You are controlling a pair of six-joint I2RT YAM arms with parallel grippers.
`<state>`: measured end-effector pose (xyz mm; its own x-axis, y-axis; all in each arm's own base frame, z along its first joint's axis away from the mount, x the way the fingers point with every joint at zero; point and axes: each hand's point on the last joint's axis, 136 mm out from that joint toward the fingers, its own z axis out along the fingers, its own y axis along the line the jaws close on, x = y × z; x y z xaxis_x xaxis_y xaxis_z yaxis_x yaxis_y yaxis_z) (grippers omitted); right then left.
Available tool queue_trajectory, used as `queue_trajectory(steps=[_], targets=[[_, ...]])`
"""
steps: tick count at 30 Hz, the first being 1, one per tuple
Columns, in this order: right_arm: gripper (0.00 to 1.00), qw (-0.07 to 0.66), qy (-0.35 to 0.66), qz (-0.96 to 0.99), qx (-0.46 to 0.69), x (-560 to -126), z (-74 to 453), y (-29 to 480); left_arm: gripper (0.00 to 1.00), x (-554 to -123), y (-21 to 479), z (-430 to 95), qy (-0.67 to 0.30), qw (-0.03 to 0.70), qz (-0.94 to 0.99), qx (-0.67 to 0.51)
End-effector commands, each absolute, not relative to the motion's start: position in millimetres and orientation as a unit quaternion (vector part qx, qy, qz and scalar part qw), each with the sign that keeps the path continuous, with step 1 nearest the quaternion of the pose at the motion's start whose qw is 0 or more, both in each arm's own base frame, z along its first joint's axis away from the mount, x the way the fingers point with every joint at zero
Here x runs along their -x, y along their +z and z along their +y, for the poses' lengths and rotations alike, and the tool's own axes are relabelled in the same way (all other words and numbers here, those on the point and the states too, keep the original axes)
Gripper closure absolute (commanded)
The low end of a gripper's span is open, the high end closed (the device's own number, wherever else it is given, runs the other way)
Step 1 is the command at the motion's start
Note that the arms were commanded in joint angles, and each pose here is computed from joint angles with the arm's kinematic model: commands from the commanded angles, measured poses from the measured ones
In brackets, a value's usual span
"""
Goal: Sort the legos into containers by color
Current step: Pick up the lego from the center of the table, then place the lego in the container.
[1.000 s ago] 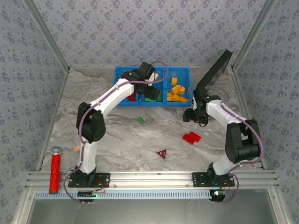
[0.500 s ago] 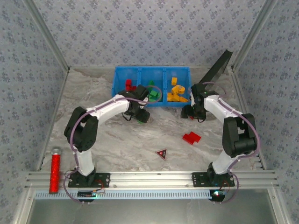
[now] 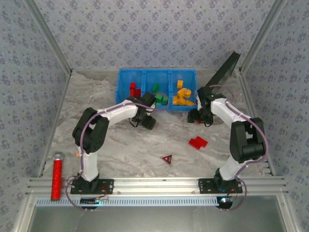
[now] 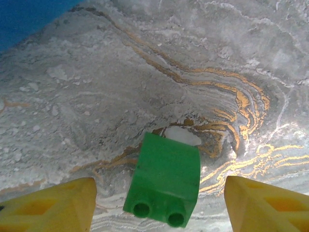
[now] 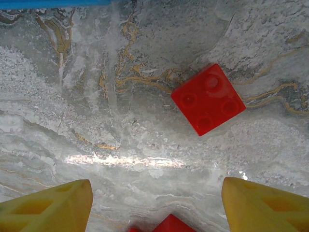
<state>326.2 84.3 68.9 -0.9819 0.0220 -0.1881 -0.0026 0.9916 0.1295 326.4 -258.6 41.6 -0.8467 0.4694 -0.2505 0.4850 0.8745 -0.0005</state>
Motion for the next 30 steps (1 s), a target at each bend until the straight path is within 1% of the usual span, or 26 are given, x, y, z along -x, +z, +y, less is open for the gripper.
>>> queue_trajectory(steps=[1, 4, 6, 7, 11, 13, 16, 20, 22, 26, 30], targets=[[0.27, 0.088, 0.055, 0.995, -0.002, -316.8, 77.1, 71.9, 0.33, -326.1, 33.6, -265.7, -0.043, 0.12, 0.96, -0.248], [0.27, 0.088, 0.054, 0.995, -0.006, -314.6, 73.7, 72.1, 0.42, -324.2, 27.0, -269.4, -0.051, 0.111, 0.961, -0.249], [0.27, 0.087, 0.053, 0.995, -0.007, -311.8, 71.9, 72.1, 0.54, -322.9, 23.7, -270.8, -0.054, 0.105, 0.961, -0.25], [0.27, 0.088, 0.053, 0.995, -0.008, -310.9, 70.7, 72.7, 0.57, -322.8, 23.3, -271.7, -0.057, 0.104, 0.961, -0.25], [0.27, 0.09, 0.05, 0.995, -0.014, -306.4, 64.9, 75.7, 0.67, -322.8, 28.7, -271.9, -0.054, 0.1, 0.96, -0.256], [0.27, 0.092, 0.05, 0.994, -0.019, -303.9, 61.6, 77.6, 0.67, -323.0, 38.0, -271.1, -0.052, 0.101, 0.96, -0.257], [0.26, 0.099, 0.052, 0.993, -0.028, -300.2, 57.1, 80.3, 0.67, -337.3, 66.4, -278.6, -0.058, 0.134, 0.956, -0.255], [0.26, 0.106, 0.065, 0.991, -0.044, -295.7, 55.4, 81.9, 0.67, -373.2, 111.9, -300.7, -0.075, 0.201, 0.943, -0.253], [0.26, 0.107, 0.068, 0.991, -0.046, -293.6, 56.0, 82.7, 0.67, -393.0, 126.6, -309.9, -0.079, 0.228, 0.937, -0.252], [0.26, 0.109, 0.073, 0.99, -0.05, -288.2, 57.5, 84.5, 0.67, -440.1, 139.1, -314.4, -0.074, 0.266, 0.932, -0.236], [0.26, 0.123, 0.078, 0.988, -0.055, -285.7, 57.2, 92.4, 0.67, -484.1, 139.8, -313.4, -0.082, 0.287, 0.931, -0.211]])
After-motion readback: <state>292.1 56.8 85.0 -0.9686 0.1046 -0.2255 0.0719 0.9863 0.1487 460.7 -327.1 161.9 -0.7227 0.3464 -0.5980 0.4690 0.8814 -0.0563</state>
